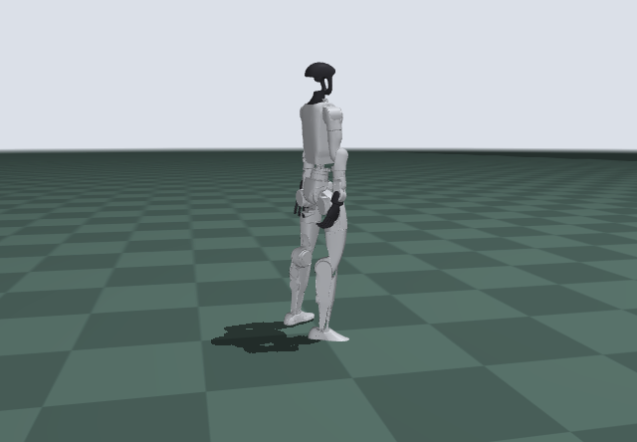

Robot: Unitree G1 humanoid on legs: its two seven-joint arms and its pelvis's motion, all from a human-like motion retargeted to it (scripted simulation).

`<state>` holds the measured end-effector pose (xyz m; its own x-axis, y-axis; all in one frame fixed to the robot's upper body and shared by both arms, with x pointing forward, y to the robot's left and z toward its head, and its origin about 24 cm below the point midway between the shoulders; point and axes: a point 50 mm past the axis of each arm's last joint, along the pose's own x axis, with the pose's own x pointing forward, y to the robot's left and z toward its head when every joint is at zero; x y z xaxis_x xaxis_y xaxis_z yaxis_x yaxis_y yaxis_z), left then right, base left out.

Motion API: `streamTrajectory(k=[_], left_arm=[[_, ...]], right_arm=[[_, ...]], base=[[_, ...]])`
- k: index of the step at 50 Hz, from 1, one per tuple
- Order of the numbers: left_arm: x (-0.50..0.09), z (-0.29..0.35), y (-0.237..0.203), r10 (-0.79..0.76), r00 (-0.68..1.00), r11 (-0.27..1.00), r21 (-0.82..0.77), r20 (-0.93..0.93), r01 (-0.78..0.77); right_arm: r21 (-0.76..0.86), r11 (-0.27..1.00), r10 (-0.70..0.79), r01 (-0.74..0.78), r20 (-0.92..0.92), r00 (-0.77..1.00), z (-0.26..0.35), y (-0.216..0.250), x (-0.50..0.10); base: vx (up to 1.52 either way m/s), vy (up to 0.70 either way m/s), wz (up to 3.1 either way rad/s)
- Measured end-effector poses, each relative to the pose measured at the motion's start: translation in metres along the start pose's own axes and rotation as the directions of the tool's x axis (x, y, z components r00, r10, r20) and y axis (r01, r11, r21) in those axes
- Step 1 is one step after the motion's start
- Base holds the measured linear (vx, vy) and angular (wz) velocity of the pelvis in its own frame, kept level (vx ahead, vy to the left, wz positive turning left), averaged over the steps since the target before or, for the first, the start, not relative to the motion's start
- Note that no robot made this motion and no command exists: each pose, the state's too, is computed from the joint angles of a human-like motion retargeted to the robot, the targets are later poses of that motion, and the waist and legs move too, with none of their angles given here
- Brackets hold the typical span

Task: In place motions

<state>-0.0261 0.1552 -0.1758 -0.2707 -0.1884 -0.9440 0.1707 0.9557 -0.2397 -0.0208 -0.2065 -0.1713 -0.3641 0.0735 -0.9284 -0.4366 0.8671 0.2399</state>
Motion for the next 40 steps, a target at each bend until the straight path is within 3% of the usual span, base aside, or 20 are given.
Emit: streamTrajectory(k=[40], left_arm=[[-0.0015,0.0024,0.0037,0.008,1.000,1.000,0.019,0.001,-0.008]], right_arm=[[-0.014,1.000,0.002,-0.002,-0.003,1.000,0.0006,-0.0008,-0.0006]], base=[[0.00,0.00,0.00]])
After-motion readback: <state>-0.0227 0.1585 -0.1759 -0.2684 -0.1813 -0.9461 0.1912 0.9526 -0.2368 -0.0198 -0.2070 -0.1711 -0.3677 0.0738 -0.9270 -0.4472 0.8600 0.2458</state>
